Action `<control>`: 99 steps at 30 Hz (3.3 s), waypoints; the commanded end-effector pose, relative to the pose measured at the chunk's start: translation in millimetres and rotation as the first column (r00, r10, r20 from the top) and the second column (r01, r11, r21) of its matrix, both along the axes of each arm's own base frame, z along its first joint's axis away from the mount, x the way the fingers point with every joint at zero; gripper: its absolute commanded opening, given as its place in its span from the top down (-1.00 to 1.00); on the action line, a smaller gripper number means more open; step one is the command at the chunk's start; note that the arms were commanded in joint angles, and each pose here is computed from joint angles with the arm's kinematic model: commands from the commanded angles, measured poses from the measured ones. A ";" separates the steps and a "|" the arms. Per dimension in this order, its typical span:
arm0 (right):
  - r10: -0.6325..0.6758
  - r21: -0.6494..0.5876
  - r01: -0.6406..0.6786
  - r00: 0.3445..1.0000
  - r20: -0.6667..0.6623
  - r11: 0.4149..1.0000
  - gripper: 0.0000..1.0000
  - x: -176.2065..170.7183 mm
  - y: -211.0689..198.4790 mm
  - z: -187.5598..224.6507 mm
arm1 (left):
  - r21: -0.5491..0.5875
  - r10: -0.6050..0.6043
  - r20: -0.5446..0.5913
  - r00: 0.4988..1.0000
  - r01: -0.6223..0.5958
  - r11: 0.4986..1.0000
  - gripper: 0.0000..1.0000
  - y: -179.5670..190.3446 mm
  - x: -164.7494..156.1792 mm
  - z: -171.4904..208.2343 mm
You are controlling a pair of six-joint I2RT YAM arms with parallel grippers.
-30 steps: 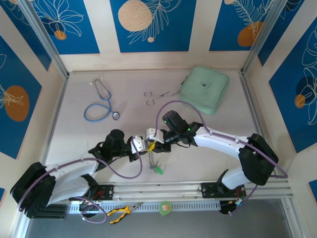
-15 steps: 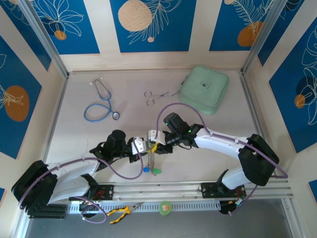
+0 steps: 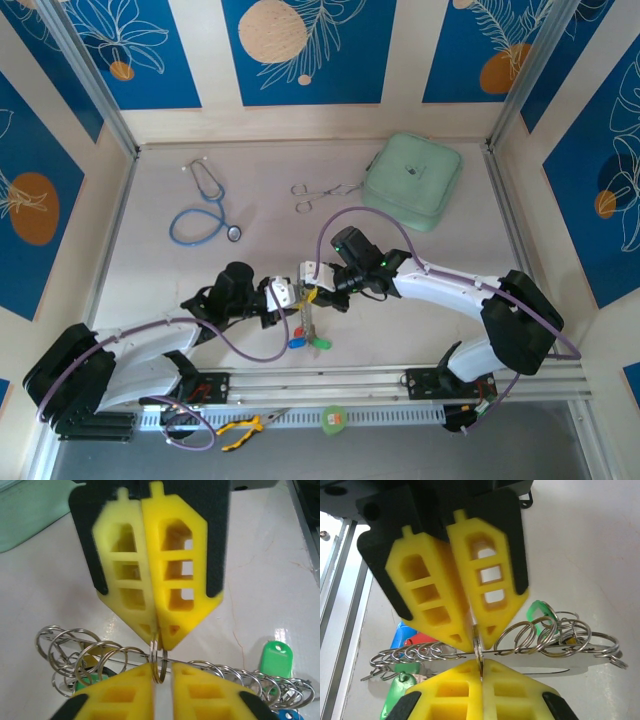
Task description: Put the keys on the keyring
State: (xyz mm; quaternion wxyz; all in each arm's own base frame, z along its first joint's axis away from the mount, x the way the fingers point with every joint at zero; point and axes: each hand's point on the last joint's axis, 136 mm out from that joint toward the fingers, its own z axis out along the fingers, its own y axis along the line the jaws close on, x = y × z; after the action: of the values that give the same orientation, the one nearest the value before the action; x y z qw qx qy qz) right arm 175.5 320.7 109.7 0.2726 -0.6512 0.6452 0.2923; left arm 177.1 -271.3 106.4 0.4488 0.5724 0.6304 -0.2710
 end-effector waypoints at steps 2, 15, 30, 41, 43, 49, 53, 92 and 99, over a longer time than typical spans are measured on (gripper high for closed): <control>0.038 -0.006 -0.038 0.999 -0.003 0.999 1.00 -7.2 1.6 0.8 | -0.034 -0.021 0.031 0.999 0.022 0.999 0.59 -9.0 1.6 17.3; -0.049 0.156 0.056 0.998 -0.044 0.986 0.45 -0.3 -6.4 31.7 | -0.046 -0.031 0.022 0.999 0.032 0.998 1.00 -9.8 -0.8 17.0; -0.112 0.236 0.118 0.993 -0.039 0.964 0.41 -11.1 -18.9 16.5 | -0.252 0.018 -0.015 1.000 -0.021 0.967 1.00 -11.5 -3.0 32.9; -0.140 0.231 0.144 0.990 -0.032 0.962 0.46 0.5 -8.9 12.0 | -0.269 -0.027 -0.028 0.999 0.018 0.963 1.00 -16.2 -8.5 32.0; -0.148 0.227 0.151 0.989 -0.031 0.962 0.46 2.0 -9.2 11.3 | -0.268 -0.032 -0.028 0.999 0.024 0.963 1.00 -16.3 -9.4 31.6; -0.117 0.247 0.125 0.992 -0.046 0.961 0.51 -2.3 -5.7 15.4 | -0.271 -0.039 -0.024 0.999 0.031 0.962 1.00 -16.7 -10.3 32.5; -0.109 0.268 0.116 0.993 -0.044 0.956 0.73 -2.3 -3.2 19.6 | -0.271 -0.042 -0.020 0.999 0.035 0.962 1.00 -16.9 -10.6 32.9; -0.046 0.214 0.031 0.997 0.065 0.976 0.40 -14.6 -13.1 30.7 | -0.154 -0.097 0.136 0.986 0.117 0.981 1.00 -14.3 -12.7 33.9; -0.020 0.203 -0.025 0.976 0.217 0.979 0.41 -18.1 -13.4 16.5 | -0.148 -0.158 0.286 0.945 0.207 0.967 1.00 -16.2 -21.8 40.4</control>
State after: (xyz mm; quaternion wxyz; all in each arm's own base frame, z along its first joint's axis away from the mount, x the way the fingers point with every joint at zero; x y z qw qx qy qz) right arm 153.9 301.0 113.8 0.3620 -0.6372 0.6105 0.3005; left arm 163.8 -280.7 123.5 0.5072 0.5958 0.5506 -0.2908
